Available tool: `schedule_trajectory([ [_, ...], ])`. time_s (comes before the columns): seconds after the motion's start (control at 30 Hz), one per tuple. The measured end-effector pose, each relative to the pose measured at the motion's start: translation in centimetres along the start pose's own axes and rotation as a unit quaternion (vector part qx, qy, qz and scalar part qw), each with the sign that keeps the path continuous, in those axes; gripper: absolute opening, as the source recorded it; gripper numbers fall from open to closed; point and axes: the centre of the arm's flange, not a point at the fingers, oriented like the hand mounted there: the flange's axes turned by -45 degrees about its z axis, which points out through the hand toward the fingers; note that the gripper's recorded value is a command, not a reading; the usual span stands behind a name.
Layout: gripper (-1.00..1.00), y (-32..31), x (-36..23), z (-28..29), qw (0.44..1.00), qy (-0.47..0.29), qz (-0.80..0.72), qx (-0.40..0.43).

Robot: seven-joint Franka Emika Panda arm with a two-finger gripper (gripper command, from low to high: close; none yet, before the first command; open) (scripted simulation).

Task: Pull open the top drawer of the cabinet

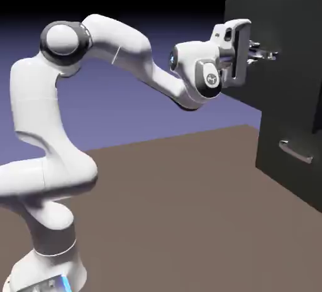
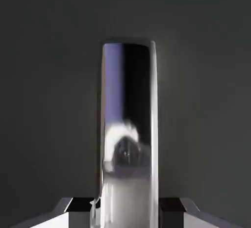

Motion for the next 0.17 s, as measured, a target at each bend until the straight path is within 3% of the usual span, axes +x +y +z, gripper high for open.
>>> schedule_trajectory([
  [0.17, -1.00, 0.7, -0.1, -2.2, 1.000, 0.002, 0.003, -0.010],
])
